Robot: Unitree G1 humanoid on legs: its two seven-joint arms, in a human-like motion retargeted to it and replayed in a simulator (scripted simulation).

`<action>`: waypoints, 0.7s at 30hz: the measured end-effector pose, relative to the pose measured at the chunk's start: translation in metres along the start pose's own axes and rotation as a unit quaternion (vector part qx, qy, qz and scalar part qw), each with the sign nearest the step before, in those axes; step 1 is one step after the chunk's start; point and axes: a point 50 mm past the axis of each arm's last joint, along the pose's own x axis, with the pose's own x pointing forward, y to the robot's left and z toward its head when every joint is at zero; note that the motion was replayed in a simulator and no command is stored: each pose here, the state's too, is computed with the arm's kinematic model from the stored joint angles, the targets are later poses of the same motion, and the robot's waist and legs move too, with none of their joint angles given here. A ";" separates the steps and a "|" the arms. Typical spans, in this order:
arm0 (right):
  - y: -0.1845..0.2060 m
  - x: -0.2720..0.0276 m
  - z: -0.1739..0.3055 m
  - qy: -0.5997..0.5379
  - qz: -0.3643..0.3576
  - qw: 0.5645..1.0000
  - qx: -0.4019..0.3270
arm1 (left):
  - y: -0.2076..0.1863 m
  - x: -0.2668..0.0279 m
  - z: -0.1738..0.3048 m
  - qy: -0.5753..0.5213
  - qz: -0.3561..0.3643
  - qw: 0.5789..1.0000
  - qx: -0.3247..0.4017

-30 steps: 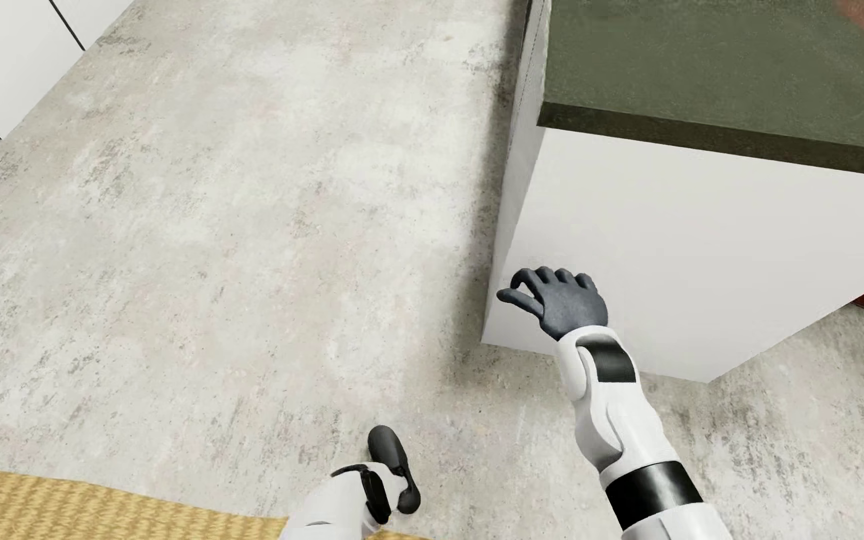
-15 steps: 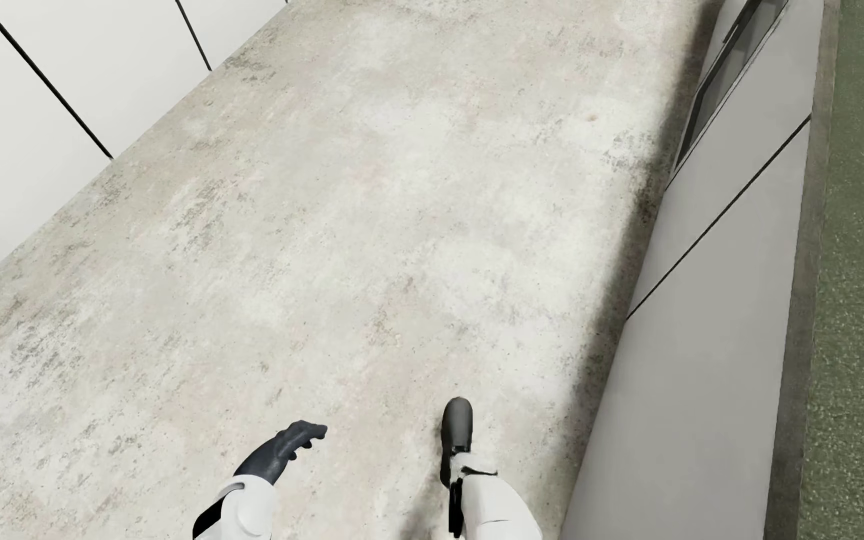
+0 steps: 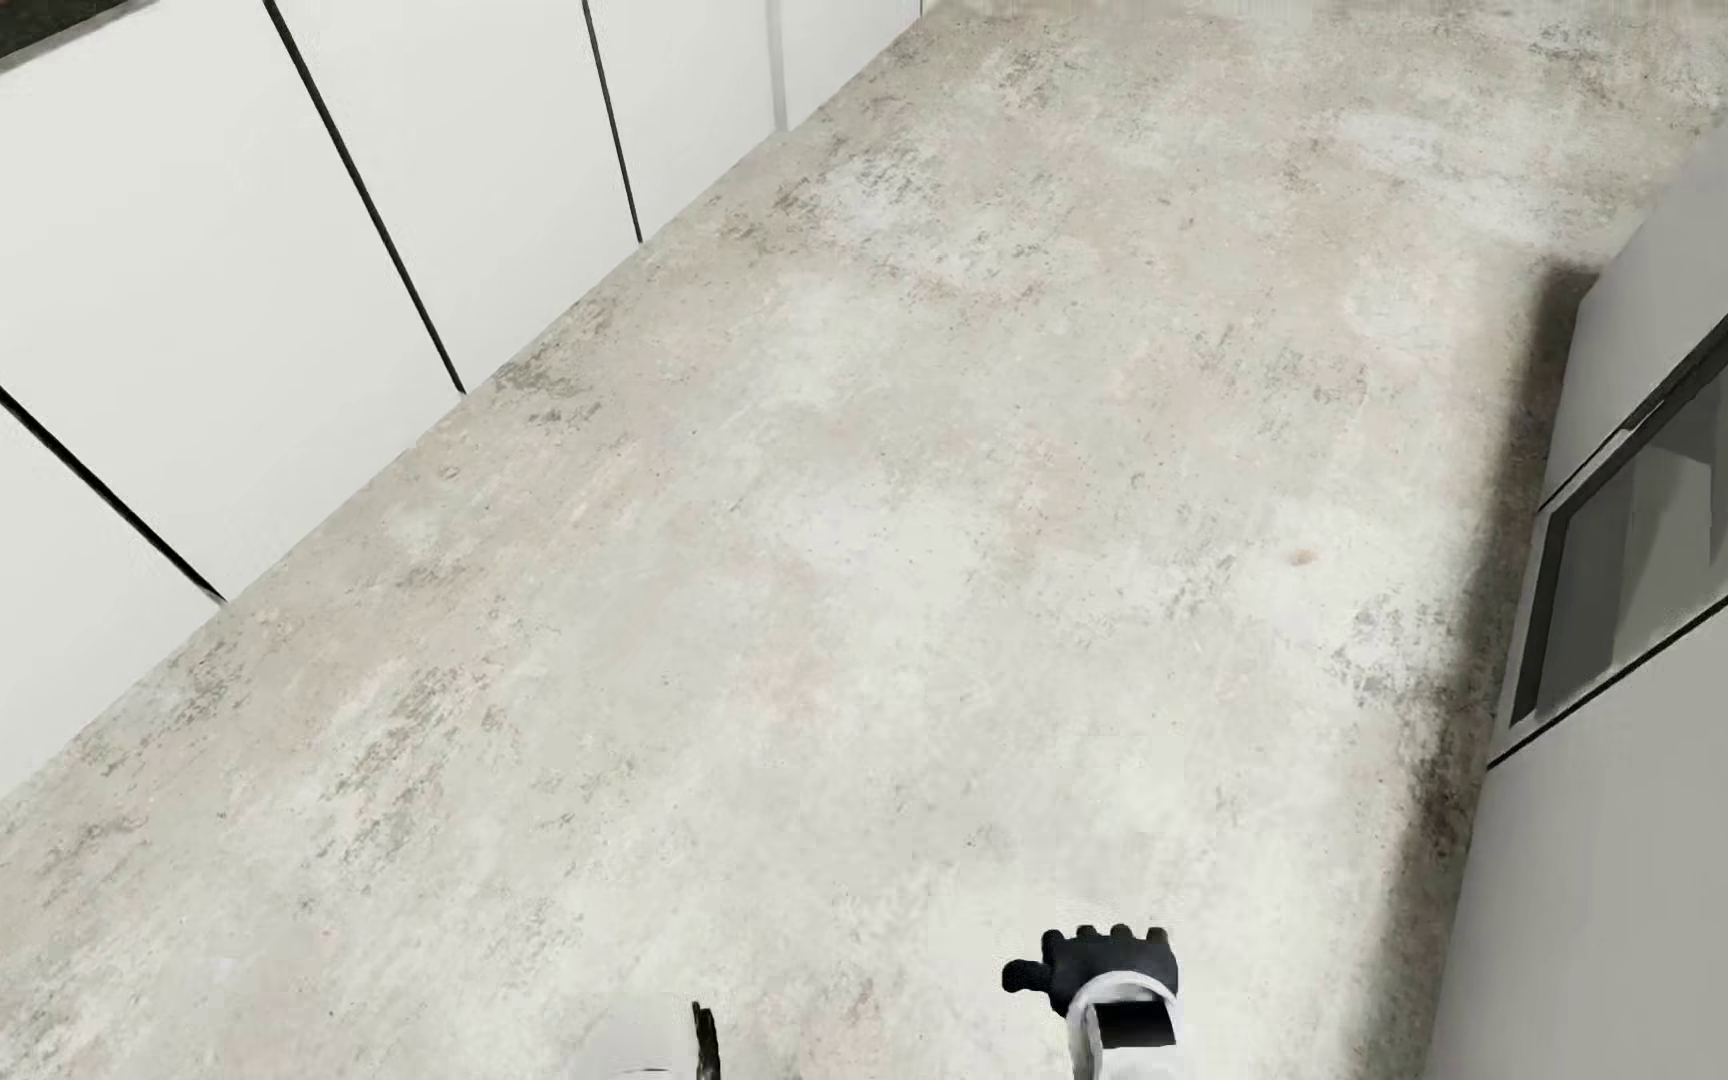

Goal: Circle the counter

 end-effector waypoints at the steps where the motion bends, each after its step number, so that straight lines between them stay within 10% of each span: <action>1: -0.040 0.004 0.004 -0.022 -0.063 0.997 0.037 | 0.003 -0.002 -0.002 -0.007 0.006 1.000 0.004; 5: -0.167 -0.023 0.007 -0.112 -0.286 0.942 0.137 | -0.002 -0.004 -0.006 0.003 -0.009 1.000 -0.012; 9: -0.174 -0.045 0.002 -0.136 -0.329 0.916 0.183 | -0.016 -0.006 -0.011 0.019 -0.050 0.998 0.015; 13: -0.090 -0.023 -0.003 -0.028 -0.240 0.966 0.092 | -0.040 -0.008 -0.021 0.086 -0.080 0.992 -0.053; 16: 0.025 -0.017 -0.030 0.129 -0.031 0.952 0.277 | -0.024 0.003 0.001 0.046 -0.072 0.996 0.035; 21: 0.179 -0.100 -0.054 0.254 0.232 0.887 0.307 | 0.044 0.009 0.099 -0.154 0.023 0.985 0.074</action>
